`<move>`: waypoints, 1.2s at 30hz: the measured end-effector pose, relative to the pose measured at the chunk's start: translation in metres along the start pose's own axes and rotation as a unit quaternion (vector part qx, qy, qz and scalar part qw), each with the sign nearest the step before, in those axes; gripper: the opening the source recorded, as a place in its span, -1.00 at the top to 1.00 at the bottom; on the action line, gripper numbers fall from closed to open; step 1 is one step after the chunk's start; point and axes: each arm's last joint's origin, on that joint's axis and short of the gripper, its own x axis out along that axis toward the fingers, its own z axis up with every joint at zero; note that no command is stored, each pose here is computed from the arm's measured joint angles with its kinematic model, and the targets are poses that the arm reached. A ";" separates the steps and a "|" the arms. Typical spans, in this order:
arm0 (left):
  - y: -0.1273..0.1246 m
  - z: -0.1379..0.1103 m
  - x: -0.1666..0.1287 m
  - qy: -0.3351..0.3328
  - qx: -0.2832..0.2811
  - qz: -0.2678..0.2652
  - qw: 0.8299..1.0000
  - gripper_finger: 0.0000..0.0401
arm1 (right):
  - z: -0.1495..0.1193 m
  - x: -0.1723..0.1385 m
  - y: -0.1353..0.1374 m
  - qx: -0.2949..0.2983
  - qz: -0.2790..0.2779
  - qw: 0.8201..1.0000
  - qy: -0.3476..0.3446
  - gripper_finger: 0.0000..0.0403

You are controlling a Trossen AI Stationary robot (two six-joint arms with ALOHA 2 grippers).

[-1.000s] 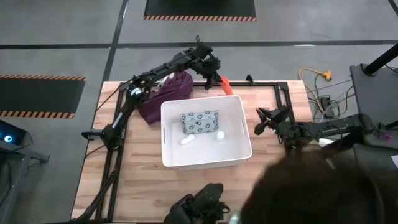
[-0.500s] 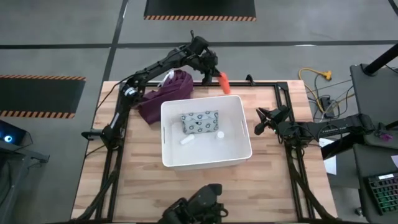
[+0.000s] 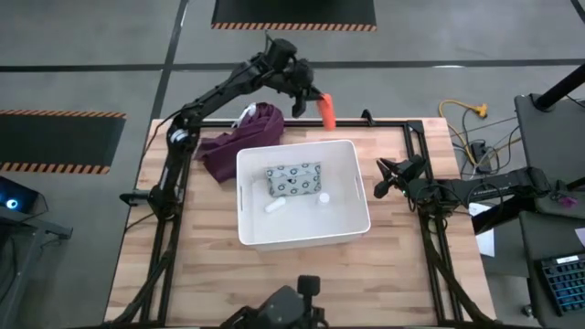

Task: Pick & place medical supplies in basket/bin
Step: Put the orange bandage into the white bin

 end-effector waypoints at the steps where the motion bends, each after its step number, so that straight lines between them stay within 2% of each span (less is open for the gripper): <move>1: -0.002 0.005 -0.006 -0.006 0.002 0.003 1.000 1.00 | 0.000 0.000 0.000 0.000 0.000 1.000 0.000 0.71; 16: -0.035 0.065 -0.094 -0.080 0.031 0.038 0.996 1.00 | 0.000 0.000 0.000 0.000 0.000 1.000 0.000 0.71; 22: -0.054 0.075 -0.122 -0.075 -0.005 0.027 0.997 1.00 | -0.002 0.000 -0.001 -0.010 -0.002 1.000 0.006 0.71; 25: -0.074 0.080 -0.133 -0.062 -0.012 0.003 0.998 1.00 | -0.003 0.000 -0.001 -0.018 -0.004 1.000 0.011 0.71; 29: -0.107 0.085 -0.140 -0.045 -0.017 -0.070 0.996 1.00 | -0.004 0.000 -0.002 -0.024 -0.006 1.000 0.015 0.71; 36: -0.155 0.069 -0.136 0.069 -0.052 -0.165 0.983 1.00 | -0.005 0.000 -0.002 -0.026 -0.006 1.000 0.016 0.71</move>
